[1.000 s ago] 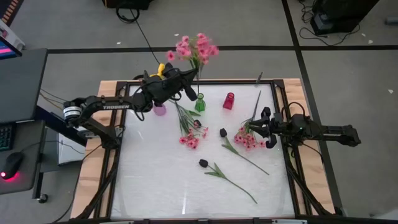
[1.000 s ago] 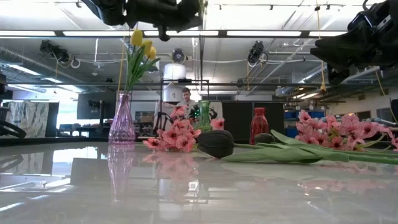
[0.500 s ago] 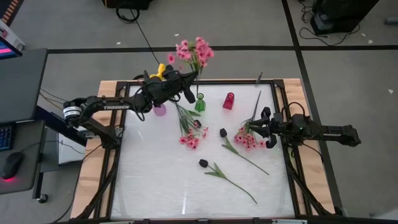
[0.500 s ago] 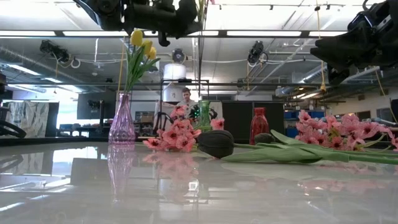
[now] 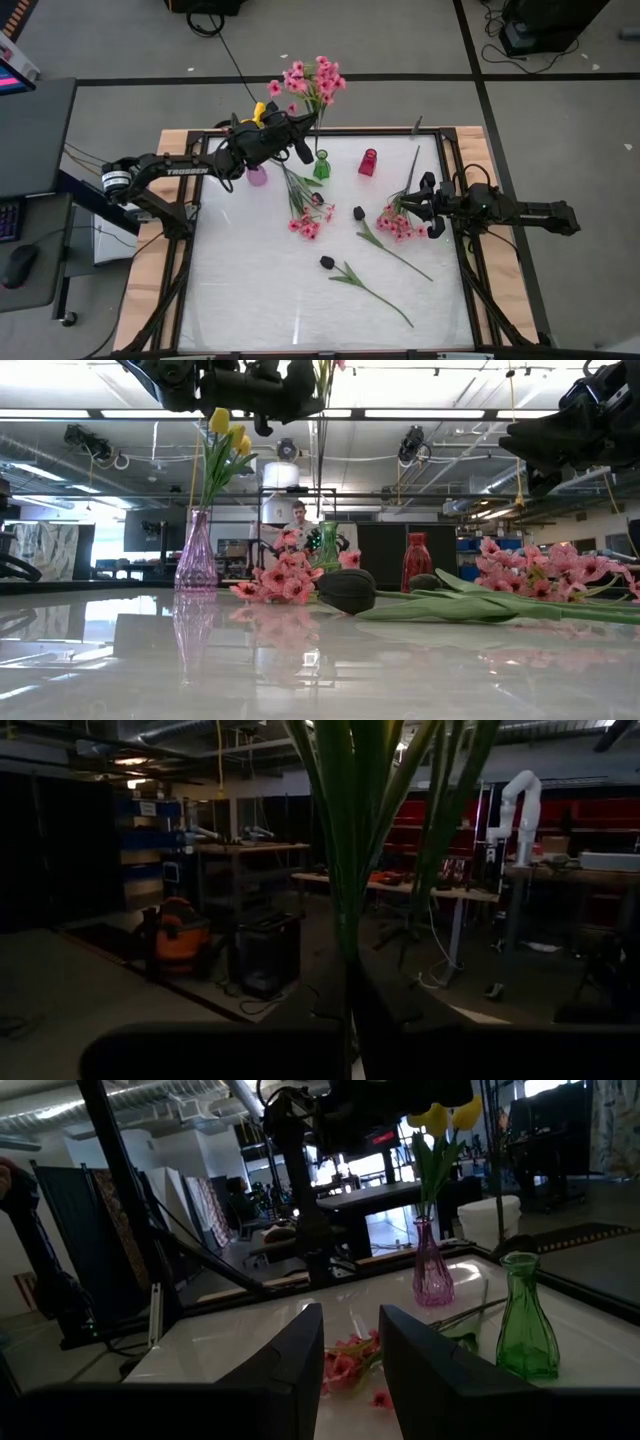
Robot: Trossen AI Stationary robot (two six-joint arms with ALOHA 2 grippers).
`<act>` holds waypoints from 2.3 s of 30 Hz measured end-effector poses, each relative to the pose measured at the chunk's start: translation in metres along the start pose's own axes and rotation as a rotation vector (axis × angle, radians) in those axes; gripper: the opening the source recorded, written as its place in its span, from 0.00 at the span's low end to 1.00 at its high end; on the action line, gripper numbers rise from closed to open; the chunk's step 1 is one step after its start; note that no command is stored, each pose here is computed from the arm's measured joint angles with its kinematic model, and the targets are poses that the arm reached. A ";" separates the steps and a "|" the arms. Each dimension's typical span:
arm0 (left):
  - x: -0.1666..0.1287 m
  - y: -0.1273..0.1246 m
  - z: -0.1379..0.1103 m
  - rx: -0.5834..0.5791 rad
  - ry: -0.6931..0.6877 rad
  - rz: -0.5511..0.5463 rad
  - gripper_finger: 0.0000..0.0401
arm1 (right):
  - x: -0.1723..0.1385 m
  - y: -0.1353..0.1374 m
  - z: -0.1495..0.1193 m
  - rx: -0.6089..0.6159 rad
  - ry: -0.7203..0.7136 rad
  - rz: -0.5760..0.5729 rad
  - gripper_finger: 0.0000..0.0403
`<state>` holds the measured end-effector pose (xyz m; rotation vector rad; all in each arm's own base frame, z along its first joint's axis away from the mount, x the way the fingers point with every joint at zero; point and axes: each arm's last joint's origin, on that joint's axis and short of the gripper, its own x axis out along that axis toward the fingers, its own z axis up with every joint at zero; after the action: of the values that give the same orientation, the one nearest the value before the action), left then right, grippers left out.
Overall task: Sort flowers into vase by color
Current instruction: Put the bottom pink flower into the green vase
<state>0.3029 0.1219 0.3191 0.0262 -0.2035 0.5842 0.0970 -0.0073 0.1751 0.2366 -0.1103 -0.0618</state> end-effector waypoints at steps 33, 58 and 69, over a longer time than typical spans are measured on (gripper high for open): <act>0.013 0.006 -0.027 -0.012 0.072 -0.028 0.03 | 0.000 0.000 0.000 0.000 0.000 0.000 0.27; 0.012 0.007 -0.053 0.034 0.287 -0.026 0.31 | 0.000 0.000 0.000 0.000 0.000 0.000 0.27; 0.007 0.007 -0.062 0.055 0.404 -0.027 0.42 | 0.000 0.000 0.000 0.000 0.000 0.000 0.27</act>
<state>0.3157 0.1366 0.2594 -0.0357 0.2056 0.5562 0.0970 -0.0074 0.1750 0.2366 -0.1104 -0.0621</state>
